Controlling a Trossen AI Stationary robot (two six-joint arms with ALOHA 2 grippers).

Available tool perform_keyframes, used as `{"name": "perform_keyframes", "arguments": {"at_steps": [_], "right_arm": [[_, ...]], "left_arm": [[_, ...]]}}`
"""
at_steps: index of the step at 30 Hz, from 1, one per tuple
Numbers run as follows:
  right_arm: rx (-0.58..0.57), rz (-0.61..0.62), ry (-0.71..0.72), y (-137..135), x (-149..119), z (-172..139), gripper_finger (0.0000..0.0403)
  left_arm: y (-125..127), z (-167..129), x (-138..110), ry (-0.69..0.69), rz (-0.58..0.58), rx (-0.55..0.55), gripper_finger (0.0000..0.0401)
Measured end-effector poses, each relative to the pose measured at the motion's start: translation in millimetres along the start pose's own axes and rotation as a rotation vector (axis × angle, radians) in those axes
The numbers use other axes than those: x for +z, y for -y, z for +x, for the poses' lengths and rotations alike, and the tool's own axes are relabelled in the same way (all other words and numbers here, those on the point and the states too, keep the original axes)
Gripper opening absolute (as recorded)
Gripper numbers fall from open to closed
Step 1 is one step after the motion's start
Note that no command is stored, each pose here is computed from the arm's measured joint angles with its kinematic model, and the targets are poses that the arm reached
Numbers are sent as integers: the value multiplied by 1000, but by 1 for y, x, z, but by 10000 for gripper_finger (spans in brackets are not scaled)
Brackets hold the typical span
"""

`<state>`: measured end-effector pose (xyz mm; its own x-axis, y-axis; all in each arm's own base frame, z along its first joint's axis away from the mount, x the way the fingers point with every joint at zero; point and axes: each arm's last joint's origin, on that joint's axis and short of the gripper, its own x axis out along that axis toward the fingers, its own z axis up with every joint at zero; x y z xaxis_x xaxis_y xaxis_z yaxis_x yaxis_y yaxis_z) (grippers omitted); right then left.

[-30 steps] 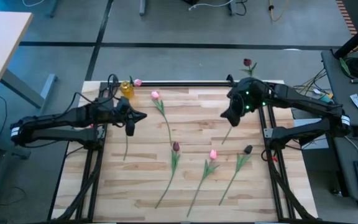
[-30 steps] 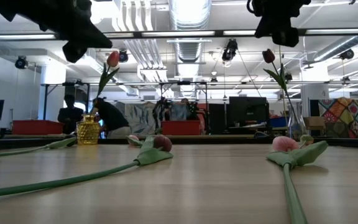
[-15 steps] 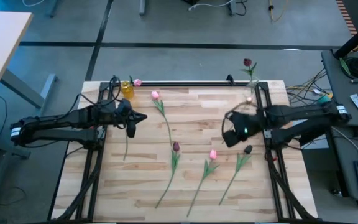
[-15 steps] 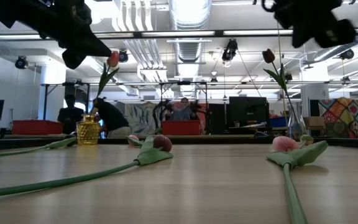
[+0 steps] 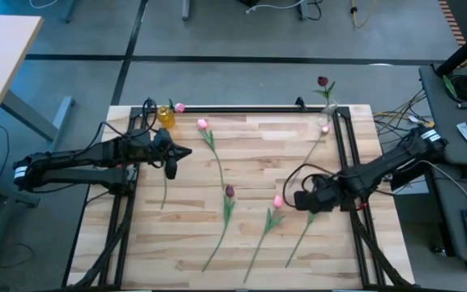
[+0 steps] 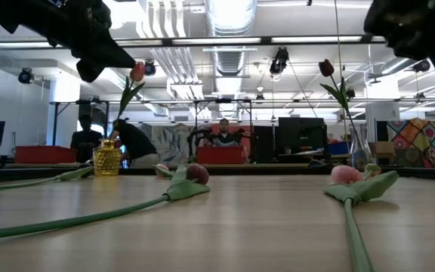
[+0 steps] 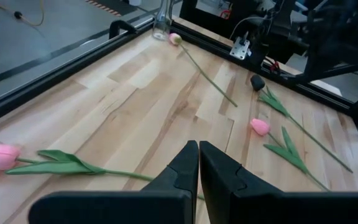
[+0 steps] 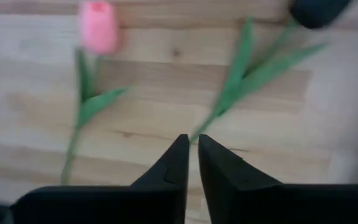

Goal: Sort flowers into vase by color
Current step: Put the black tulip into the transparent vase

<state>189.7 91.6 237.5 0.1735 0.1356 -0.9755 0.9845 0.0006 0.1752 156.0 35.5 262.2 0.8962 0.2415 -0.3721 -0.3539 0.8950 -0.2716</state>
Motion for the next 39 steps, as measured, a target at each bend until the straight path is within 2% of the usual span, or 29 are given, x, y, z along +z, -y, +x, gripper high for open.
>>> {"name": "perform_keyframes", "arguments": {"at_steps": [9, 13, 19, 23, 30, 35, 39], "right_arm": [[-217, 181, 24, -10, -5, 41, 143], [-270, 243, 54, -6, -2, 55, 164], [-222, 297, 35, 6, 4, 72, 162], [-238, 343, 52, 13, 8, 80, 165], [-211, 353, 25, 17, 12, 96, 161], [-216, 359, 30, 16, 13, 101, 145], [-197, 342, 42, 17, 14, 104, 111]], "left_arm": [[0, 0, 0, 0, -4, -1, 0], [0, 0, 0, -1, -9, -3, 0], [0, 0, 0, -1, -9, -4, 0], [0, 0, 0, -1, -17, -4, 0], [0, 0, 0, -1, -17, -3, 0], [0, 0, 0, -1, -17, -3, 0], [0, 0, 0, 0, -17, -1, 0]]}}
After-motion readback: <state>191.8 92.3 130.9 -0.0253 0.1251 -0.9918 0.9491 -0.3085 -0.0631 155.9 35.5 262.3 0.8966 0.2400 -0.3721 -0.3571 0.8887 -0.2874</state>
